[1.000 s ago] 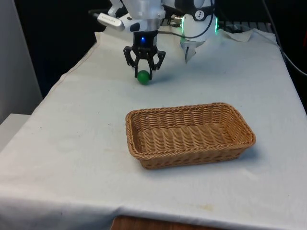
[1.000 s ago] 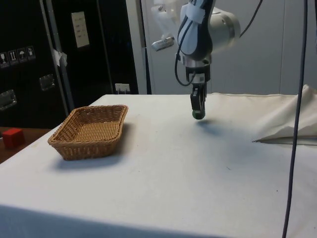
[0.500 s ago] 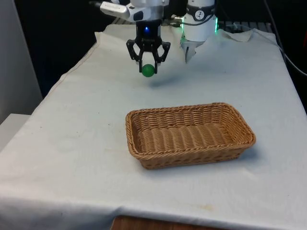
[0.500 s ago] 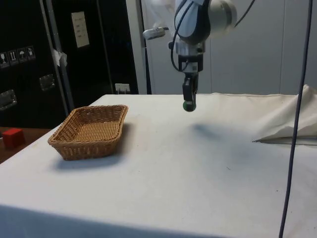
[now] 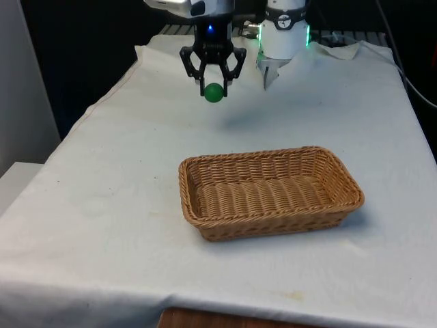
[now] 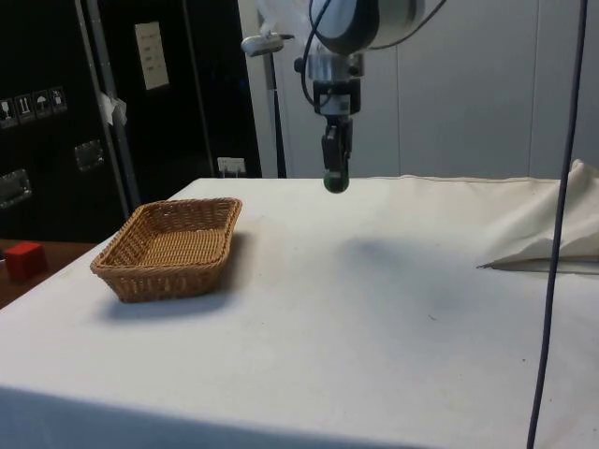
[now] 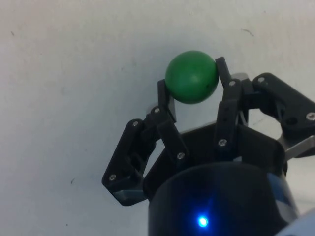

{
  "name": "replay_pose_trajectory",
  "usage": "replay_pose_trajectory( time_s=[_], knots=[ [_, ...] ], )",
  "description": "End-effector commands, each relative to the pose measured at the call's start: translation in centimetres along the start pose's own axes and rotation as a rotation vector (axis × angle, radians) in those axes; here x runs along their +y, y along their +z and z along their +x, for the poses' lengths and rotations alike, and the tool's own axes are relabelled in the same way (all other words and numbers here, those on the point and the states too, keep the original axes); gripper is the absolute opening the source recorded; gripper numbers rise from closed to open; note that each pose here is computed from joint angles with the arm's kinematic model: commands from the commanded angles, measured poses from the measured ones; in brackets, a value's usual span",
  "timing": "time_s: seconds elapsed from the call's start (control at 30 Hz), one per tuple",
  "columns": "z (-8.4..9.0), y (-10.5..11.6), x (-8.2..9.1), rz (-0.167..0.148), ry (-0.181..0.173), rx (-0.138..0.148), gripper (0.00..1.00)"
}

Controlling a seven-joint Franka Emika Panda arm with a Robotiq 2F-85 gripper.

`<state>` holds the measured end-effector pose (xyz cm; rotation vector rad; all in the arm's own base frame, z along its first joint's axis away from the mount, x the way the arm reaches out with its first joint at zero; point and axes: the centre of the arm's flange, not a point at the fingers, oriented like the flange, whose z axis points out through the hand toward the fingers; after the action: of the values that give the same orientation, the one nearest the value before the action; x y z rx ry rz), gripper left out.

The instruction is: Pick up the ball and place it into the basket.

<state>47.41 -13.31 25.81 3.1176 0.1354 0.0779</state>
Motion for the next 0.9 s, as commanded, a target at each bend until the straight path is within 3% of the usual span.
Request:
replay_pose_trajectory(
  time_s=[0.0, 0.03, 0.17, 0.3, 0.33, 0.57, 0.6, 0.87],
  knots=[
    [0.3, 0.0, -0.1, -0.007, -0.001, -0.012, 0.02],
    [0.3, -0.2, -0.1, 0.001, -0.003, -0.001, 0.02],
    [1.5, -0.8, -0.6, 0.002, -0.009, -0.016, 0.02],
    [1.9, -1.3, -0.8, 0.012, -0.013, -0.007, 0.02],
    [2.5, -1.5, -0.9, 0.007, -0.016, -0.018, 0.02],
    [4.7, -2.9, -1.7, 0.016, -0.031, -0.024, 0.02],
    [4.4, -2.9, -1.6, 0.018, -0.032, -0.014, 0.02],
    [7.0, -3.6, -2.3, 0.012, -0.039, -0.038, 0.02]
  ],
)
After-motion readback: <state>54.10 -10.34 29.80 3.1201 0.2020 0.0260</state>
